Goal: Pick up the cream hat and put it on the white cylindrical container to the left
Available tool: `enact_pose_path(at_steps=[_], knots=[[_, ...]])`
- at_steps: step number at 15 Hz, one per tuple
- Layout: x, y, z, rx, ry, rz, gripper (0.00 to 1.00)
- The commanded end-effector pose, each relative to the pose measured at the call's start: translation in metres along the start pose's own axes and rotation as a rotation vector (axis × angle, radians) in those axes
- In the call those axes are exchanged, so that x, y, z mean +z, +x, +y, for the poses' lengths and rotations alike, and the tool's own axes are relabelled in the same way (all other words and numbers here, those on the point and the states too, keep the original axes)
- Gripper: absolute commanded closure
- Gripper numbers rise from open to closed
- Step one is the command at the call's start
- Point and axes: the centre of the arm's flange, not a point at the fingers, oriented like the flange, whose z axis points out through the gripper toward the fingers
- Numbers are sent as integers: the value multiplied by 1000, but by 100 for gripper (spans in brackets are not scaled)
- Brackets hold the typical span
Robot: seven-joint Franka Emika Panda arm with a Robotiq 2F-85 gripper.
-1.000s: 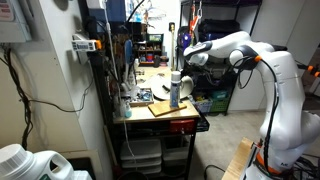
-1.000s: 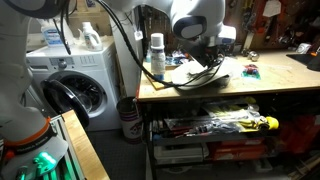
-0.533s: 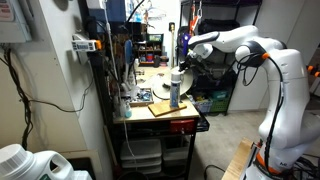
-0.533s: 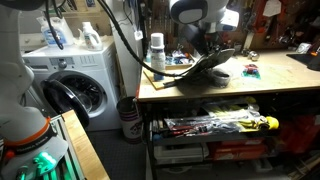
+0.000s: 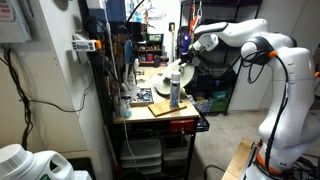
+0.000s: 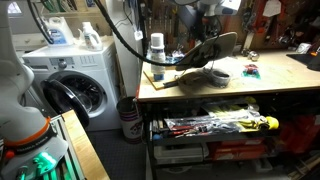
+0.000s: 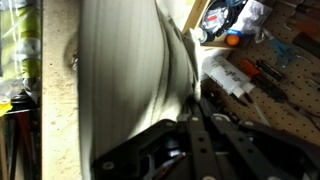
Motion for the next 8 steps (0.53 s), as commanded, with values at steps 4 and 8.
enact_pose_path(at_steps=[4, 8], knots=[[-40, -8, -17, 85, 214, 48, 99], [-70, -10, -19, 128, 346, 75, 99]])
